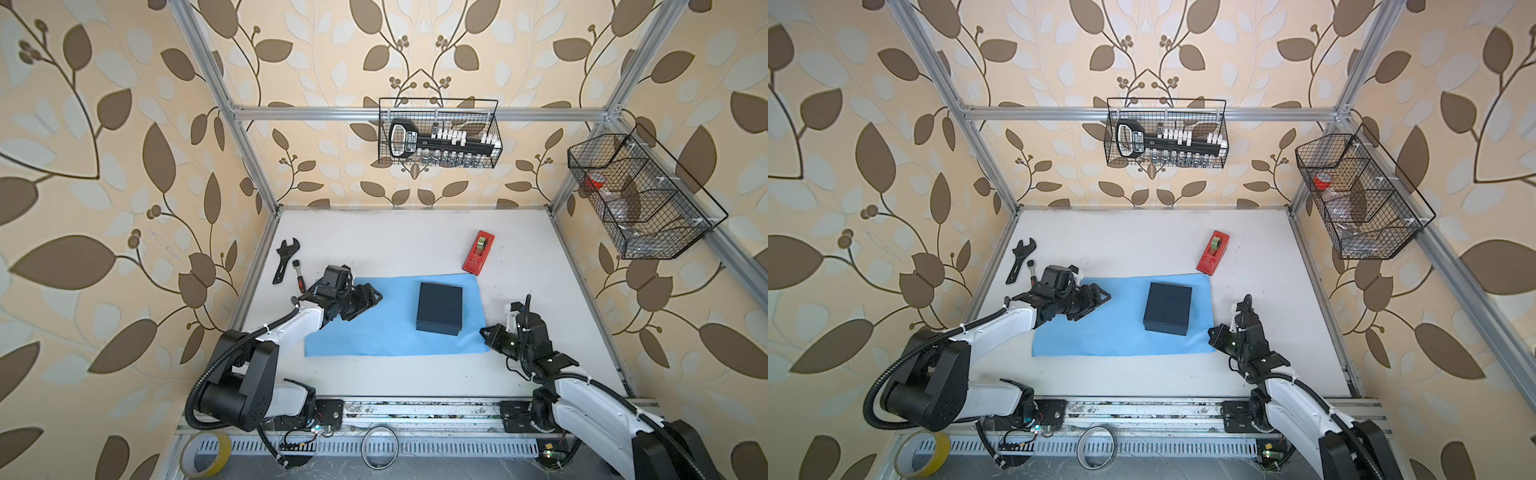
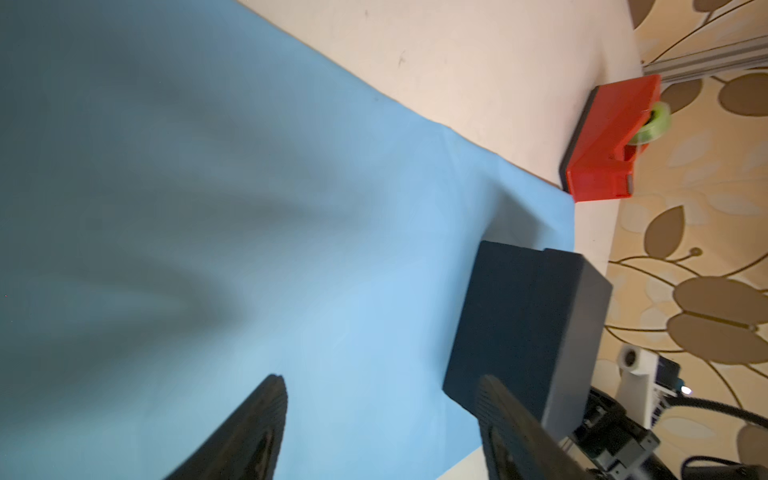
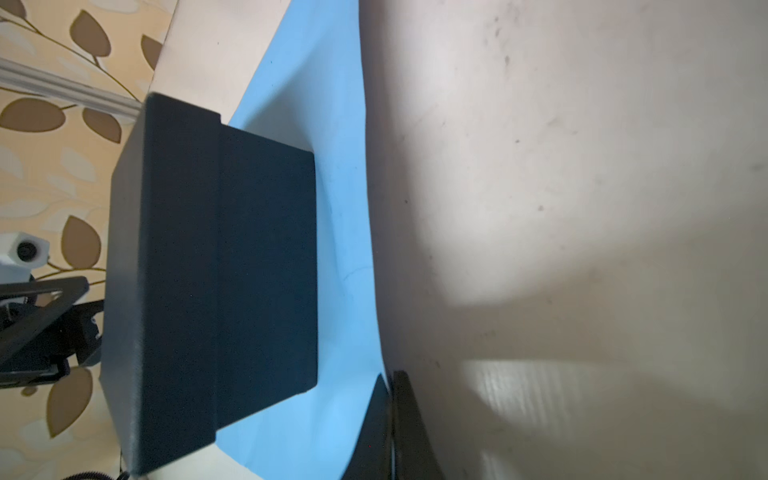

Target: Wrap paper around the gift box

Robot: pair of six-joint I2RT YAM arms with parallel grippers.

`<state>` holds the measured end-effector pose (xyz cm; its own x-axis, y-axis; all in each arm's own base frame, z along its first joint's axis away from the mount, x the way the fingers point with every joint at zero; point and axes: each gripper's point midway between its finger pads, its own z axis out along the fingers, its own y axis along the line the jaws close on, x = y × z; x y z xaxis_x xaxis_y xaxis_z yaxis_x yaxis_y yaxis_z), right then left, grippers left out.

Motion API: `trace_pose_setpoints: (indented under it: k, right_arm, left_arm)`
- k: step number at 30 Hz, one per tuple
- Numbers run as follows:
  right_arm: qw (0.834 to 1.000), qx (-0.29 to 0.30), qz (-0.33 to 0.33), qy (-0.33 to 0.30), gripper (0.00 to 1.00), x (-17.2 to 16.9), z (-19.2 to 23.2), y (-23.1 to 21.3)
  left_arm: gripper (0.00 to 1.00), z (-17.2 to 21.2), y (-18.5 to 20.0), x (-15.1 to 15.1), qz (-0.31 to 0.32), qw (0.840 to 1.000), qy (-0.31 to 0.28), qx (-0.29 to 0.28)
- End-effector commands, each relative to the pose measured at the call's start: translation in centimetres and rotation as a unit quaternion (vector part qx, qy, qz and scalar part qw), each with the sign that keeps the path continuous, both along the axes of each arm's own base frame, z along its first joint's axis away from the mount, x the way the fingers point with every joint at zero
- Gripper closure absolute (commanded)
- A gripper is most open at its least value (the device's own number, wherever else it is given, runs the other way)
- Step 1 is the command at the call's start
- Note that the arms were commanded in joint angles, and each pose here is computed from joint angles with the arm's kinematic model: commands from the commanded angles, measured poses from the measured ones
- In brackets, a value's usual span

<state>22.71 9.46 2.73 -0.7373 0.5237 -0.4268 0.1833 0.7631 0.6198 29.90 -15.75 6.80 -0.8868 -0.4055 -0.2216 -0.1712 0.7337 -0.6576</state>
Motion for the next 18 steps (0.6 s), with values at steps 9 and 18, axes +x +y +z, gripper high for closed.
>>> trace_pose_setpoints:
  k: [9, 18]
  right_arm:
    - [0.993, -0.080, -0.070, 0.050, 1.00, -1.5, -0.9, -5.1]
    - [0.988, -0.116, -0.104, 0.007, 0.53, 0.0, 2.6, -7.2]
  left_arm:
    - [0.25, -1.7, -1.7, 0.1, -0.026, 0.999, 0.016, -0.009]
    - [0.20, 0.0, -0.2, 0.5, -0.010, 0.999, -0.015, 0.027]
